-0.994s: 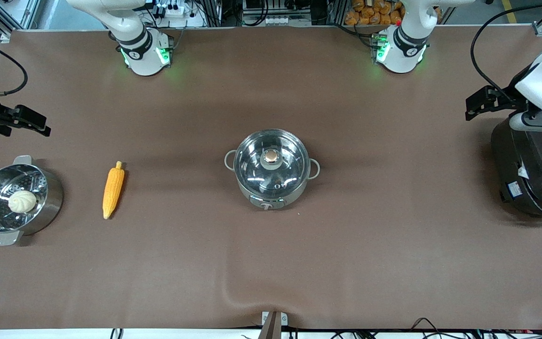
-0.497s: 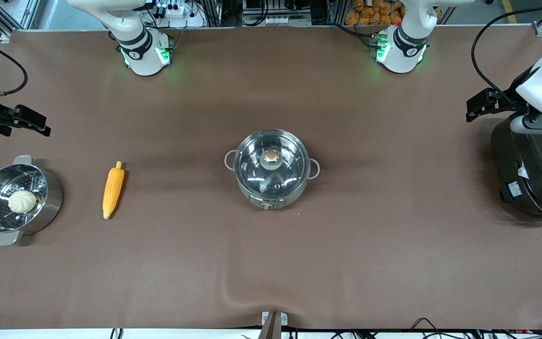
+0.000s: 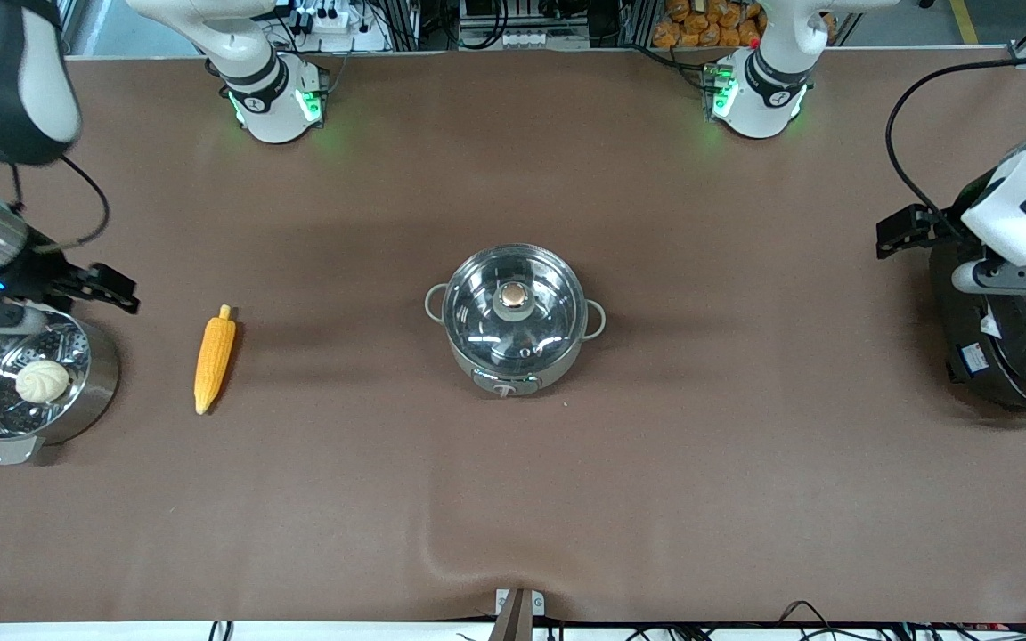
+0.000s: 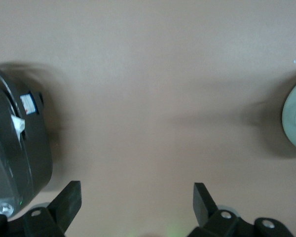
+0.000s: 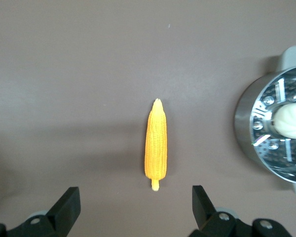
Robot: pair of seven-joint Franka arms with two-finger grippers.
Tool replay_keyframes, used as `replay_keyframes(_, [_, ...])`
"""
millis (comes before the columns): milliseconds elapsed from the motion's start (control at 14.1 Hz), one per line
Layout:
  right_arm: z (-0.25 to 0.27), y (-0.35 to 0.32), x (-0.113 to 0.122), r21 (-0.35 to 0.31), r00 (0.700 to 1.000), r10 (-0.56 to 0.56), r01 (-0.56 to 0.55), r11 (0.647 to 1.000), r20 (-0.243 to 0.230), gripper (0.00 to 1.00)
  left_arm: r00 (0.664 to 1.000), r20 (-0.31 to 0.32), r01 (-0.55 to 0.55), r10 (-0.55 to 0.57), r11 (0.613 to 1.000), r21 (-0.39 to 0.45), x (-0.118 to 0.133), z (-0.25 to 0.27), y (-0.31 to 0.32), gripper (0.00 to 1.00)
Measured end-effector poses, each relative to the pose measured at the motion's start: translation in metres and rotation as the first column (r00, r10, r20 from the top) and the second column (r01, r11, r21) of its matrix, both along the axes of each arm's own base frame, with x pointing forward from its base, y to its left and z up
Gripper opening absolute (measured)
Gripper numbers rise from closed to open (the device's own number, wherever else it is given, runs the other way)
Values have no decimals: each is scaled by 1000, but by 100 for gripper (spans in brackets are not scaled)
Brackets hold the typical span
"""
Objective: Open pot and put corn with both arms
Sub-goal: 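Reach the right gripper to the corn while the left gripper reaches the lid, then grasp the corn with the right gripper while the left gripper grasps the knob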
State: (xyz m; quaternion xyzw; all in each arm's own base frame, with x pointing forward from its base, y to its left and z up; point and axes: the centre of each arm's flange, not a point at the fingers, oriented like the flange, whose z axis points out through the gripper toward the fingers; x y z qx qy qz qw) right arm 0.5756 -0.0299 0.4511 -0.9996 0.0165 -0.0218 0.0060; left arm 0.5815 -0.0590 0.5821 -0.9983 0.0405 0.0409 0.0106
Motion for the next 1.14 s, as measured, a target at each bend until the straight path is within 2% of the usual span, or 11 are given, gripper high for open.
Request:
replay_keyframes(142, [-54, 0, 1, -5, 1000, -1, 1, 1000, -21, 100, 999, 5, 32, -32, 999, -6, 15, -20, -21, 100])
replay_keyframes(284, [-97, -2, 2, -11, 999, -1, 0, 1000, -37, 100, 999, 2, 49, -49, 999, -8, 28, -48, -71, 100])
replay_keyframes(497, [-157, -10, 1, -22, 999, 19, -20, 1000, -42, 100, 999, -10, 41, -41, 999, 0, 27, -90, -164, 100])
replay_keyframes(710, [-213, -23, -5, -27, 995, 14, -16, 999, -96, 100, 1000, 13, 5, -5, 1000, -1, 9, -119, -247, 100])
replay_keyframes(923, [-259, -29, -12, -31, 990, 4, -9, 999, -143, 100, 999, 32, -10, 10, 1000, -9, -20, -157, -330, 100])
replay_keyframes(1135, [-276, -29, -14, -31, 986, 8, -14, 999, -164, 96, 999, 54, -8, 9, 1000, -27, -48, -184, -388, 100])
